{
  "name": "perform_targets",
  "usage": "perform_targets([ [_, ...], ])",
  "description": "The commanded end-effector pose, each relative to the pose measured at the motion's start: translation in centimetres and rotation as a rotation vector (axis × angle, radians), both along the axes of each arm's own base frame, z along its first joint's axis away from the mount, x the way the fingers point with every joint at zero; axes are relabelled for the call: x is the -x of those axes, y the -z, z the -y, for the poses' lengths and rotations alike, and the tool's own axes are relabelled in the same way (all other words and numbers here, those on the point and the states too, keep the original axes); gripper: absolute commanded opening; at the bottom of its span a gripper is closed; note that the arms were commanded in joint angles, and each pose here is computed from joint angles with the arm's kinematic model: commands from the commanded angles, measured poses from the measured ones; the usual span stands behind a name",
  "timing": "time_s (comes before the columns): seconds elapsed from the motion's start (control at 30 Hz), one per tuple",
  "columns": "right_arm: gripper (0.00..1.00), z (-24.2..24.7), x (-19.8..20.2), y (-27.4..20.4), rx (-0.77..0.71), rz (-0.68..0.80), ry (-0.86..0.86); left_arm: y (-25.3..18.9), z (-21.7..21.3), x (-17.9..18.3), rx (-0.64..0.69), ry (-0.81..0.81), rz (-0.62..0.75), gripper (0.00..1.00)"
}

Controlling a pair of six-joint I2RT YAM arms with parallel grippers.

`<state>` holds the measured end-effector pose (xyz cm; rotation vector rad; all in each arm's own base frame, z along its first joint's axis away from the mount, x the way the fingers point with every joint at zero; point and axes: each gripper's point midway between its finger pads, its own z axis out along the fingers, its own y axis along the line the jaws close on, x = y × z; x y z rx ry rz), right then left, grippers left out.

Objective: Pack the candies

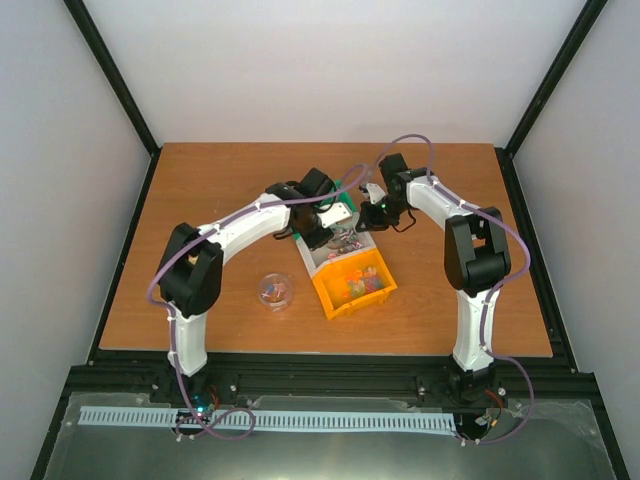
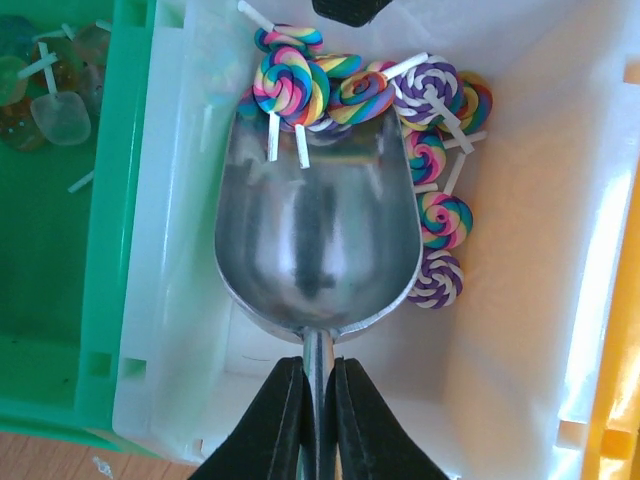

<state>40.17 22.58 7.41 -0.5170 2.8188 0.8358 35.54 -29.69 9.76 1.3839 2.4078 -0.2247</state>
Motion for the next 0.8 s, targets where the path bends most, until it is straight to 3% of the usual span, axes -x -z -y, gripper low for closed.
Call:
perform_targets([
  [0.0,0.03,-1.9,2.1,1.9,-0.039,-0.072,-0.072,3.7,1.8,0.2,0.052,0.031,-0.027,0.01],
  [0.33,0.03,-1.5,2.3,2.4,-0.020,-0.090,-0.073,1.2,2.4,0.1,0.295,0.074,0.111,0.01],
  [0.5,0.03,-0.6,1.9,2.6,-0.002,-0.092,-0.051,0.6,-0.4,0.1,0.344,0.036,0.155,0.01],
  [0.67,0.03,-0.8,1.7,2.6,-0.014,-0.092,-0.048,0.0,1.3,0.0,0.438,0.060,0.136,0.01],
  [0.77,0.03,-0.6,1.6,2.5,0.003,-0.084,-0.060,-0.1,-0.5,-0.2,0.420,0.048,0.162,0.01],
])
